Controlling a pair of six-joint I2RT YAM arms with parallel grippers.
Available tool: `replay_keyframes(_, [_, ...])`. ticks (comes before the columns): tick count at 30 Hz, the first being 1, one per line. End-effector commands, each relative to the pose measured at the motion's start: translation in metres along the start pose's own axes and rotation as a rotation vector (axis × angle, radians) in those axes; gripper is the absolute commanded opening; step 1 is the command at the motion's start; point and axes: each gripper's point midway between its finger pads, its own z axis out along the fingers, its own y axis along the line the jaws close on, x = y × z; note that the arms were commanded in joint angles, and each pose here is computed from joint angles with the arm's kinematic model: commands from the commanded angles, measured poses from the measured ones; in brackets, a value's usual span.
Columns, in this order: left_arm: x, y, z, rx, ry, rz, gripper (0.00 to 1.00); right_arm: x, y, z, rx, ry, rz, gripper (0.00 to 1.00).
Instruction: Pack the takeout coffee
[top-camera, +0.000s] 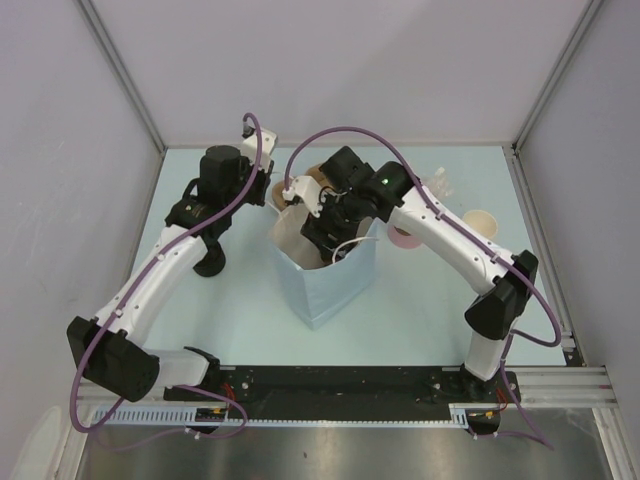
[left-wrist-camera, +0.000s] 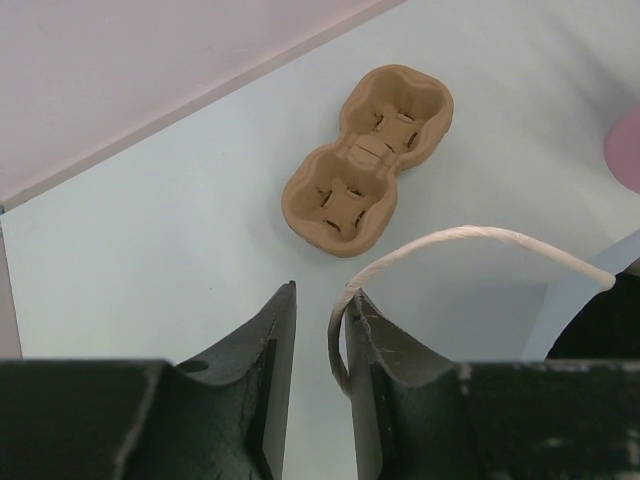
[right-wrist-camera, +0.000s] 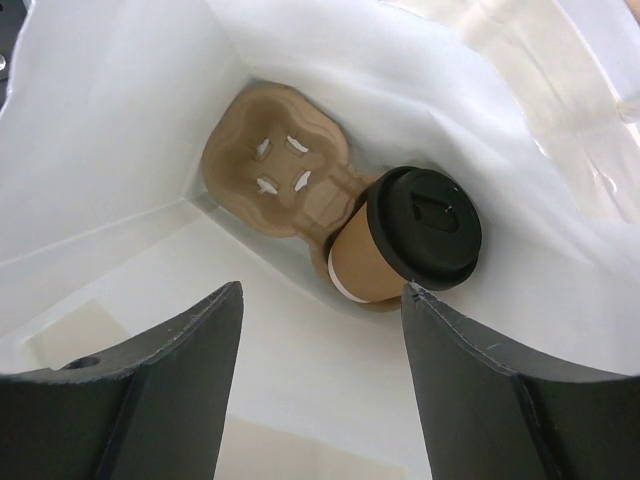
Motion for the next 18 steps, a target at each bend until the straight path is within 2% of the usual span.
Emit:
replay_keyframes(1, [-0.018, 0.007, -0.011, -0.022, -0.067, -0.007, 0.32, -0.018, 0.011, -0.032, 0.001, -0.080, -0.052, 0.69])
replay_keyframes(9, [-0.020, 0.007, -0.012, -0.022, -0.075, 0.001, 0.42, -0.029, 0.028, -0.064, -0.033, -0.169, -0.108, 0.71])
replay_keyframes(12, [-0.021, 0.008, -0.014, -0.025, -0.081, 0.003, 0.49, -0.034, 0.031, -0.080, -0.035, -0.214, -0.121, 0.76])
replay_keyframes(18, [-0.026, 0.008, -0.021, -0.019, -0.097, 0.015, 0.69, -0.041, 0.025, -0.121, -0.028, -0.325, -0.104, 0.81])
